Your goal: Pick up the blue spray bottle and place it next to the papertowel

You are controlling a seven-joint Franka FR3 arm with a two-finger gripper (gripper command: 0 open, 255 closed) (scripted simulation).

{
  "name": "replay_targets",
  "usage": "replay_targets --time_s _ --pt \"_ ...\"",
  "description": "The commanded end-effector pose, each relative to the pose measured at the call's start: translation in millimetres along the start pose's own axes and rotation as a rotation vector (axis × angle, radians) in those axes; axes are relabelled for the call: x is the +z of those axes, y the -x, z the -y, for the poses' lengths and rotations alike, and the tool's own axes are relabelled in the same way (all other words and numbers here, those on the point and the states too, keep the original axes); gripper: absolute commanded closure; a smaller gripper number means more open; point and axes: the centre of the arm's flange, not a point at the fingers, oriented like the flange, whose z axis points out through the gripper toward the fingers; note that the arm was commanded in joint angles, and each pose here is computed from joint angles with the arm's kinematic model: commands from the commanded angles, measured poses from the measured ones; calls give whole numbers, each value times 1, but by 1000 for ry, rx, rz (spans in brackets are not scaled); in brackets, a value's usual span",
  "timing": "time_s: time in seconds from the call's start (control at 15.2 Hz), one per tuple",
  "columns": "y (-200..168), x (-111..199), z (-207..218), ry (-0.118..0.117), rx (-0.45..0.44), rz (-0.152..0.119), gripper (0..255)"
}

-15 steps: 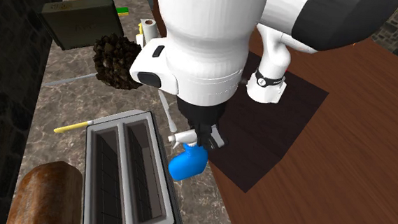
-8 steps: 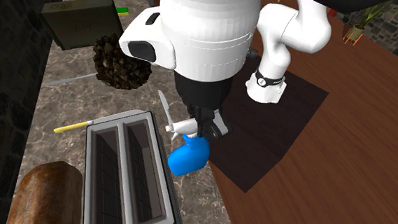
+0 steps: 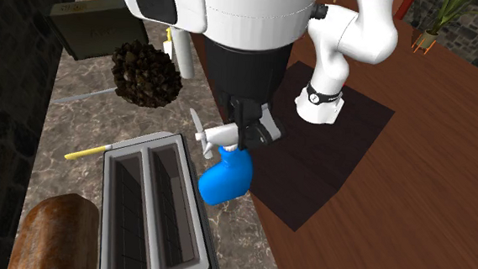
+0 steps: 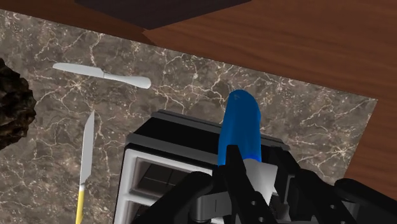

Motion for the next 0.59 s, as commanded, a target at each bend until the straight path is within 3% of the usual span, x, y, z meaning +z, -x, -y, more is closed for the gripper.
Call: replay_targets --time_s 0.0,0.53 --pt "0 -10 0 0 0 0 255" --pt "2 -52 -2 0 0 0 255"
